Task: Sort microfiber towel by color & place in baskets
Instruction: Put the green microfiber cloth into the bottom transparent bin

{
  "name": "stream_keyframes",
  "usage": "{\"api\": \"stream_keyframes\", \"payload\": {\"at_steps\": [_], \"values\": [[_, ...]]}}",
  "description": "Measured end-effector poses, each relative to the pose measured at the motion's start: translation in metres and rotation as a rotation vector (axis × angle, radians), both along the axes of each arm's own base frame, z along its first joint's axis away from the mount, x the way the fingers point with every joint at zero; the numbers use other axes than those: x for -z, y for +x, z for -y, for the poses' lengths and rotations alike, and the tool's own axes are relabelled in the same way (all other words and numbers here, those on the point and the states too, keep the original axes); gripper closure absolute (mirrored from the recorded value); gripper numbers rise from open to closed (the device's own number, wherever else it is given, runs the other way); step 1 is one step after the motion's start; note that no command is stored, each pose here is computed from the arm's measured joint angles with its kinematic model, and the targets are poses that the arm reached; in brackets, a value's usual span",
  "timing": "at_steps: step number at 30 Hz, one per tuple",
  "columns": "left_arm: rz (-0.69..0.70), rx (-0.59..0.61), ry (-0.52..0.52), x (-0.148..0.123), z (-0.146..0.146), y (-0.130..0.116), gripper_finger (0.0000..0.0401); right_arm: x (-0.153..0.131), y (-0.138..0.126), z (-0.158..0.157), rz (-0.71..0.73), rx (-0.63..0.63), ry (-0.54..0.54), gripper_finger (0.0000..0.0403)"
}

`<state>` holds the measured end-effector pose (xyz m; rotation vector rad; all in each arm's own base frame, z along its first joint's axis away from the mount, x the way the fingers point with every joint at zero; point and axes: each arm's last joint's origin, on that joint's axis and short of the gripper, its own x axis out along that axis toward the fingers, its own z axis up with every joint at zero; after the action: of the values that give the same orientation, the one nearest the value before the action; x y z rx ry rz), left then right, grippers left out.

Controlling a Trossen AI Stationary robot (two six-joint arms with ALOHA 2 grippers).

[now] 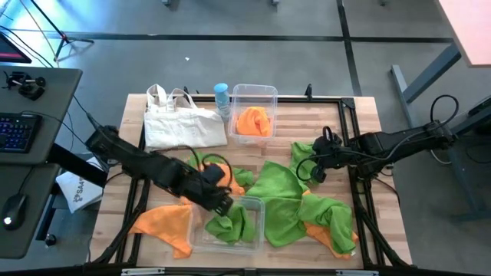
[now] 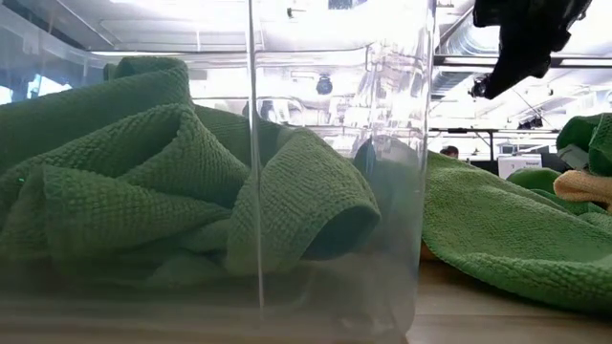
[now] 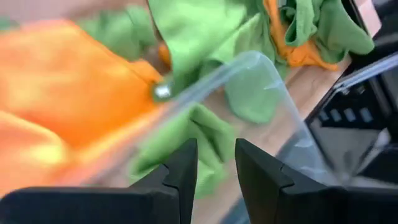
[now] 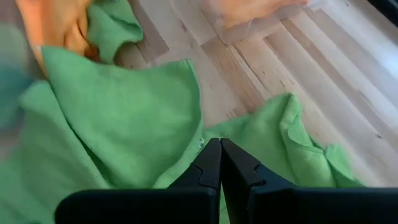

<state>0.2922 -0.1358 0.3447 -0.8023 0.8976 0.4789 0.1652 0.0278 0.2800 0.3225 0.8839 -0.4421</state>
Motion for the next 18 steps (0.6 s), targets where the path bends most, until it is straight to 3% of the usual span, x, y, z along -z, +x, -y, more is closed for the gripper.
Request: {"api": "stream_keyframes", "payload": {"at_steps": [7, 13, 18], "values": [[0.028, 0.221, 0.306, -0.041, -0.038, -0.045, 0.0304, -0.006, 0.008, 0.0, 0.15, 0.159, 0.046, 0.0403], [0.036, 0.405, 0.466, -0.065, -0.066, -0.08, 0.0304, -0.007, 0.009, 0.002, 0.238, 0.341, 0.132, 0.0403], [0.031, 0.49, 0.558, -0.061, -0.085, -0.103, 0.0304, -0.008, 0.01, 0.002, 0.285, 0.422, 0.191, 0.0403]]}}
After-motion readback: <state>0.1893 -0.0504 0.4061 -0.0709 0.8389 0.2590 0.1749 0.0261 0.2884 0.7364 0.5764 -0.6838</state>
